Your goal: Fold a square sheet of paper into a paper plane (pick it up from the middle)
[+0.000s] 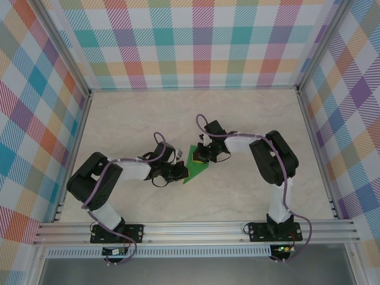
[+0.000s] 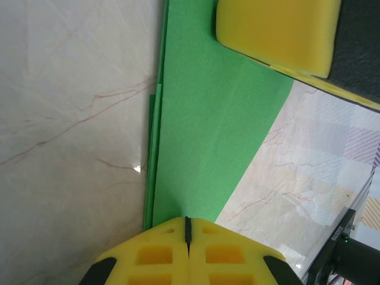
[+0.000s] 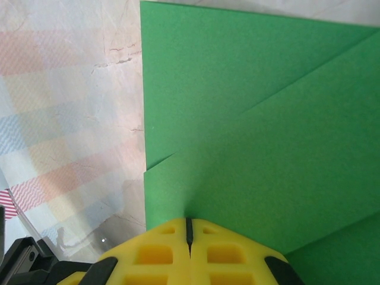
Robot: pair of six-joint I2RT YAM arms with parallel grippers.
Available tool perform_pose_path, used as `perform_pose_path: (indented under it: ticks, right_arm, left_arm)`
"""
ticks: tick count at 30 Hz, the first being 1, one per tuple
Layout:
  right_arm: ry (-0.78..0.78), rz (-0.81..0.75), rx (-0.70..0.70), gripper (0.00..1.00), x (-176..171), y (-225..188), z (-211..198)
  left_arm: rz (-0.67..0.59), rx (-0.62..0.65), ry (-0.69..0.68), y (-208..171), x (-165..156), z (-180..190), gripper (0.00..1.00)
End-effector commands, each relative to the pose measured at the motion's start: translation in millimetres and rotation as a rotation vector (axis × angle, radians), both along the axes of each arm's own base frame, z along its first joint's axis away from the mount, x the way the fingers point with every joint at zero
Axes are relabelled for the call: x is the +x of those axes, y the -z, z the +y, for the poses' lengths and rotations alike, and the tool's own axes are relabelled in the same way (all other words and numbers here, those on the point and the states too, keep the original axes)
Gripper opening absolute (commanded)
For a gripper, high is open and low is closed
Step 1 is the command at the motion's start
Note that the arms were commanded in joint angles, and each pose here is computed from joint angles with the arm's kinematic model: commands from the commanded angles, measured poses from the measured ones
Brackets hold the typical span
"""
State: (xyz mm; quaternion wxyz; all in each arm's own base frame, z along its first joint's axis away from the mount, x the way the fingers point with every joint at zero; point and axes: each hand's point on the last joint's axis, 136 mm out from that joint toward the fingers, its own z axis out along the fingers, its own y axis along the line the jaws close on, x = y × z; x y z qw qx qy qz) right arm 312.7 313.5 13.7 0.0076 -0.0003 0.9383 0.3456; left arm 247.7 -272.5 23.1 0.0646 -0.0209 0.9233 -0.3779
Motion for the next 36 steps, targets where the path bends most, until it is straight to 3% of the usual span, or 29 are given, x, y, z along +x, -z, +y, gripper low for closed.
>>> perform_pose_path:
  ticks: [1, 25, 36]
  right_arm:
    - [0.042, 0.129, -0.22, 0.0, -26, 57, -39]
    - [0.044, 0.139, -0.231, 0.0, -28, 61, -42]
    - [0.047, 0.151, -0.245, 0.0, -31, 65, -45]
  left_arm:
    - [0.045, -0.021, 0.01, -13, -7, -2, 0.03]
    - [0.125, 0.122, -0.006, 20, -28, 22, 0.04]
    - [0.212, 0.21, 0.018, 38, -58, 44, 0.04]
